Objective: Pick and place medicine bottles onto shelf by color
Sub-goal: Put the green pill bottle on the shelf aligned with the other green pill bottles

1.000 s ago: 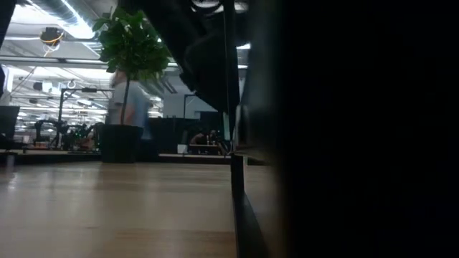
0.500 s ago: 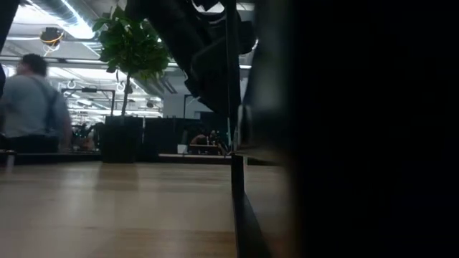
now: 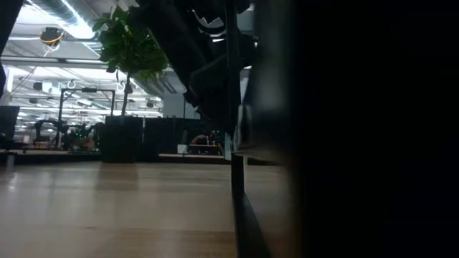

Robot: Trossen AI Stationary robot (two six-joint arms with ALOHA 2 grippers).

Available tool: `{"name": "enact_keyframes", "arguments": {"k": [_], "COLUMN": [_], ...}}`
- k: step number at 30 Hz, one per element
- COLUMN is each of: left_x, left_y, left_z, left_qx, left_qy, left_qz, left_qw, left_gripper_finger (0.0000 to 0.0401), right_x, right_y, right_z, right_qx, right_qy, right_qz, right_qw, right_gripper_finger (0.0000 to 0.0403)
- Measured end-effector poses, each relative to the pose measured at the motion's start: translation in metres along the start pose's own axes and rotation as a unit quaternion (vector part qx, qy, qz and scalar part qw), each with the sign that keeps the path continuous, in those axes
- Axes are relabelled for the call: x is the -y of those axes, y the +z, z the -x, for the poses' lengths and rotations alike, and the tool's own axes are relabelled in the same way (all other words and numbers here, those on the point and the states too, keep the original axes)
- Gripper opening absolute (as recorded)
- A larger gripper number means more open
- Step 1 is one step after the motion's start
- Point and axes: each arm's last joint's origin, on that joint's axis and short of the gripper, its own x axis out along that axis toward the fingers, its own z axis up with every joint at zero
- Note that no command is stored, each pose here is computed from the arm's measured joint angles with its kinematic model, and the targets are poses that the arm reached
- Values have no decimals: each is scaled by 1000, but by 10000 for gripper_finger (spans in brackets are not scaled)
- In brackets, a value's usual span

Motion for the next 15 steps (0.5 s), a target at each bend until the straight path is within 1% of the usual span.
{"name": "enact_keyframes", "arguments": {"k": [4,7,10,15], "left_x": [2,4,4,4], "left_y": [-5,-9,-8,-6], "left_z": [-11,-19,-26,-27], "left_qx": [-13,-22,-15,-6], "left_qy": [1,-8,-16,-21], "left_qz": [-4,-3,5,6], "left_qw": [1000,1000,1000,1000], "left_gripper_finger": [82,82,82,82], "right_x": [0,0,-1,-1], "right_y": [0,1,2,2], "right_z": [0,0,0,0], "right_qx": [0,3,8,10], "right_qy": [0,1,3,6], "right_qz": [0,-1,-3,-4], "right_qw": [1000,1000,1000,1000], "right_gripper_finger": [229,229,229,229]}}
